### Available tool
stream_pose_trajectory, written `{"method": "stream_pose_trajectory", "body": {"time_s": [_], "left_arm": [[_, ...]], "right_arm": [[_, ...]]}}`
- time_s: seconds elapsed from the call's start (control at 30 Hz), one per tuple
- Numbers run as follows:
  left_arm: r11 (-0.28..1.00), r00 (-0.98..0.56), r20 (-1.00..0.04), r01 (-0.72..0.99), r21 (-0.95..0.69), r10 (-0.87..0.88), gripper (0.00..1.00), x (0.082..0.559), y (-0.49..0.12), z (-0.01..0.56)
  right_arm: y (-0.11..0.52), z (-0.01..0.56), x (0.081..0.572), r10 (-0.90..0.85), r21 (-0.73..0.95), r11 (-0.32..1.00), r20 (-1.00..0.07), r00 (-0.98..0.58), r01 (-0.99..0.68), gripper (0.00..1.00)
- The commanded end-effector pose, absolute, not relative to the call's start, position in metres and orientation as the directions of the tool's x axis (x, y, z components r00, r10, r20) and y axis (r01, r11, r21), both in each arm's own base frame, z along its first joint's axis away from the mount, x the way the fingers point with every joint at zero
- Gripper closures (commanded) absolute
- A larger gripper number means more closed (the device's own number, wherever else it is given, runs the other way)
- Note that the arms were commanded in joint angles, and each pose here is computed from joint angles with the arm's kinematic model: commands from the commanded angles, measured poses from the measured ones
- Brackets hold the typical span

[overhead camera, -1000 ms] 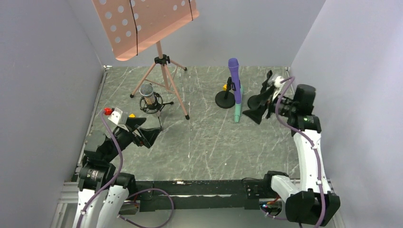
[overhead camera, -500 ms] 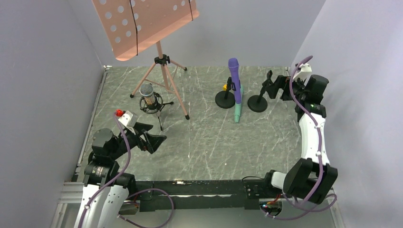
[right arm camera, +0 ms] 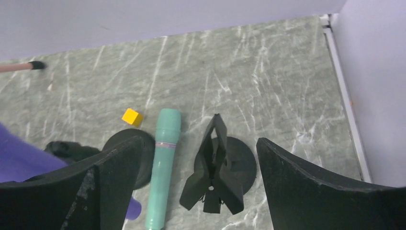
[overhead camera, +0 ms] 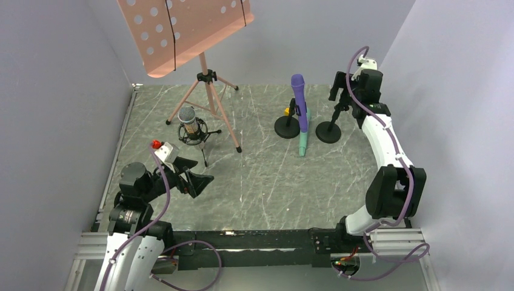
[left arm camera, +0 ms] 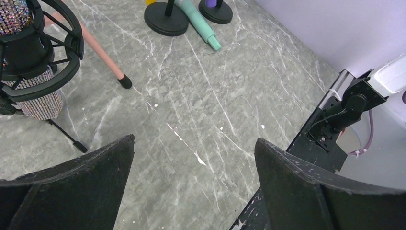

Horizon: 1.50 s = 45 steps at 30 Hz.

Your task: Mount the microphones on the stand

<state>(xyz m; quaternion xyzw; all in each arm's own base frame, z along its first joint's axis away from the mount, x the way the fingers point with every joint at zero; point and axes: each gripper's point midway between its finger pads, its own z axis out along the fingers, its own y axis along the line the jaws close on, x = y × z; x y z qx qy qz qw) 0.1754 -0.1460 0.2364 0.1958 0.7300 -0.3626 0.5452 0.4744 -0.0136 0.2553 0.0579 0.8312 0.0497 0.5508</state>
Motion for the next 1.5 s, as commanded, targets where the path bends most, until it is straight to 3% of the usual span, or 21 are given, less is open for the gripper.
{"method": "stream_pose_trajectory", "body": {"time_s": [0.0,0.13,0.57,0.8,1.17,1.47], "left_arm": [[0.639,-0.293,-0.950,0.712,-0.291,-0.105,0.01,0.177,-0.149,0.245],[0.636,-0.292,-0.950,0.714,-0.291,-0.107,0.01,0.176,-0.149,0.245],[0.637,-0.290,-0.951,0.714,-0.292,-0.112,0.01,0.176,-0.149,0.245],[0.631,-0.285,-0.952,0.720,-0.289,-0.111,0.01,0.175,-0.149,0.246],[0.607,-0.270,-0.956,0.743,-0.284,-0.116,0.01,0.170,-0.153,0.250],[0.564,-0.257,-0.959,0.778,-0.277,-0.117,0.01,0.164,-0.158,0.256]], "right_arm": [[-0.042,0.274,0.483,0.182,0.113,0.968,-0.933,-0.312,0.226,0.11],[-0.034,0.269,0.480,0.157,0.089,0.973,-0.933,-0.324,0.213,0.21],[-0.027,0.262,0.487,0.140,0.076,0.977,-0.933,-0.332,0.198,0.66],[-0.029,0.270,0.481,0.138,0.076,0.976,-0.943,-0.302,0.206,0.81],[-0.022,0.318,0.440,0.105,0.076,0.987,-0.973,-0.203,0.143,0.88],[0.021,0.329,0.380,0.064,0.091,0.990,-0.969,-0.240,-0.105,0.88]]}}
